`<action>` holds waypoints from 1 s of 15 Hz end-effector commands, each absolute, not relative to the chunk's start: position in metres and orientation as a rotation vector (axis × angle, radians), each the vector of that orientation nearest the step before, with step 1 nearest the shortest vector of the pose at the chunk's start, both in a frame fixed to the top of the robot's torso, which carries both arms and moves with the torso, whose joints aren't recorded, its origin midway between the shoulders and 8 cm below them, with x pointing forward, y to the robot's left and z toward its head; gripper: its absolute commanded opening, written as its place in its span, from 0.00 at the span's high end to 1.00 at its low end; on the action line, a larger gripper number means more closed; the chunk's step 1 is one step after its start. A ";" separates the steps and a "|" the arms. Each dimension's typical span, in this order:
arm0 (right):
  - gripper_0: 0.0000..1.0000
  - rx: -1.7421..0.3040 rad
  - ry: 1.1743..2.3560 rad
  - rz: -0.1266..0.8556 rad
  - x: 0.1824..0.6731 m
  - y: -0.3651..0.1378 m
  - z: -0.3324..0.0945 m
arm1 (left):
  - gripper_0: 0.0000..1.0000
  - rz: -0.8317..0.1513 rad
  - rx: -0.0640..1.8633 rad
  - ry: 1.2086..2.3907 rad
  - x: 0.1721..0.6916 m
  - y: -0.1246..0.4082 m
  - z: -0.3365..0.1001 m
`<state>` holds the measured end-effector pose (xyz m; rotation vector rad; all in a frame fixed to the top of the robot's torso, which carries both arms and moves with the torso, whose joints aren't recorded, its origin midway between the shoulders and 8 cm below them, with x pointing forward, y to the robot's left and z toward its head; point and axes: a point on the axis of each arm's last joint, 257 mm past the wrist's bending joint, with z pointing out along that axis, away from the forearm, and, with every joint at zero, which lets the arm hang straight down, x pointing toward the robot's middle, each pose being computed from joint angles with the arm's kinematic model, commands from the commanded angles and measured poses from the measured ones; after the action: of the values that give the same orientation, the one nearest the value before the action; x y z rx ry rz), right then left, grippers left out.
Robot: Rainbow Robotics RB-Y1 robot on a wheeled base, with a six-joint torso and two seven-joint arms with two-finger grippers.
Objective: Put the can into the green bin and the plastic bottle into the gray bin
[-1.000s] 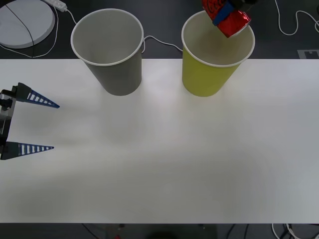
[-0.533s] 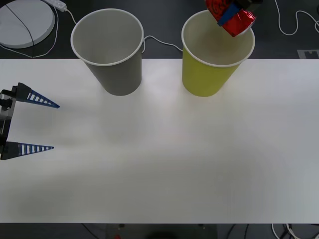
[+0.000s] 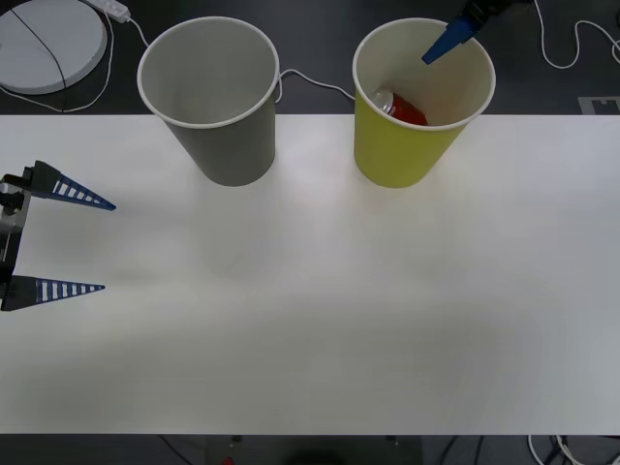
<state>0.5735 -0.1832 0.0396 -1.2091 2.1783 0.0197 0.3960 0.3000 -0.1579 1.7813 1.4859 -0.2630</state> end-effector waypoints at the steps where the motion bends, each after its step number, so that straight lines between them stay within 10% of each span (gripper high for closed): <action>1: 0.00 -1.274 2.154 0.035 0.549 -0.194 0.030 | 0.00 -0.263 1.781 1.486 0.396 0.300 -0.158; 15: 0.00 -1.544 1.803 0.341 0.442 -0.227 -0.026 | 0.00 -0.263 1.781 1.486 0.396 0.300 -0.158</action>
<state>0.4469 -0.2250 -0.0217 -1.5266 1.8273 0.3261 0.3960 0.3000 -0.1579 1.7813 1.4859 -0.2630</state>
